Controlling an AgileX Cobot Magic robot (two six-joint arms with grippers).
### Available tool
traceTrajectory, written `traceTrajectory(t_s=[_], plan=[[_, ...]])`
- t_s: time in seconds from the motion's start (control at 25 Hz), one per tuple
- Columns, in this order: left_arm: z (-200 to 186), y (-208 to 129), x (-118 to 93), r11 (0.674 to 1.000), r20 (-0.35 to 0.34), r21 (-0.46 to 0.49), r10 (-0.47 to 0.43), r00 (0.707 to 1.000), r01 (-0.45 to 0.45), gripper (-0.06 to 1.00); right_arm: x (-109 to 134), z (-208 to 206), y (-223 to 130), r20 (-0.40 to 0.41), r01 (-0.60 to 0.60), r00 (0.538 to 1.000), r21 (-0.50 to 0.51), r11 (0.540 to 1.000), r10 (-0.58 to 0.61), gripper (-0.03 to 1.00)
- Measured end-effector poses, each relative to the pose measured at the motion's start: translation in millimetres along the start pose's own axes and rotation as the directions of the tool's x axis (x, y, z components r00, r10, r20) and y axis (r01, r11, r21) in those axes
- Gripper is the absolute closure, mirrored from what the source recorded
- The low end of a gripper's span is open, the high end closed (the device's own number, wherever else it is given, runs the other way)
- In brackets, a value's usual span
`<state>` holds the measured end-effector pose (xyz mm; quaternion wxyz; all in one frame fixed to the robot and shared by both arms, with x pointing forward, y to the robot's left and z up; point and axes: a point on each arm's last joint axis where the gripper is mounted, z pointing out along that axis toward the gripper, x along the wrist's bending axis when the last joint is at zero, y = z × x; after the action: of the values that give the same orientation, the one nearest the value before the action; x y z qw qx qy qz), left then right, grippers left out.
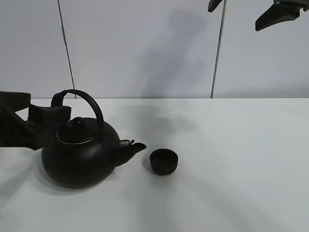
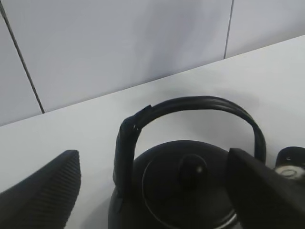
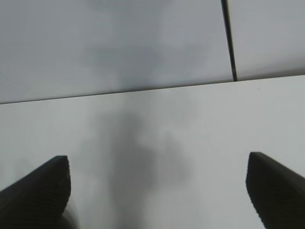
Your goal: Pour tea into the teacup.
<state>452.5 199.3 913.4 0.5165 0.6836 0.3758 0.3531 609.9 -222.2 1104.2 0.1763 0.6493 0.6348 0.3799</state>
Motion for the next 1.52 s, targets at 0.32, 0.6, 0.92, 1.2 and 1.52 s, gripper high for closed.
traceTrajectory(t_s=[0.32,0.6,0.92,1.2,1.52], plan=[[-29,29,2,0.993,-0.008,-0.115,-0.041,0.999,0.04,0.32,0,0,0,0.0,0.0,1.0,0.0,1.0,0.0,0.27],[-31,74,5,0.991,0.014,0.034,-0.133,0.991,0.132,0.31,0,0,0,0.0,0.0,1.0,0.0,1.0,0.0,0.27],[-37,158,24,0.913,-0.133,0.32,-0.219,0.967,0.251,0.31,0,0,0,-0.001,-0.001,1.0,-0.001,1.0,0.001,0.27],[-45,224,18,0.819,-0.076,0.468,-0.338,0.938,0.333,0.31,2,0,-5,-0.021,-0.035,0.999,0.056,0.998,0.036,0.27],[28,236,11,0.638,-0.048,0.705,-0.392,0.919,0.309,0.31,5,-2,-18,-0.041,-0.069,0.996,0.203,0.977,0.079,0.27]])
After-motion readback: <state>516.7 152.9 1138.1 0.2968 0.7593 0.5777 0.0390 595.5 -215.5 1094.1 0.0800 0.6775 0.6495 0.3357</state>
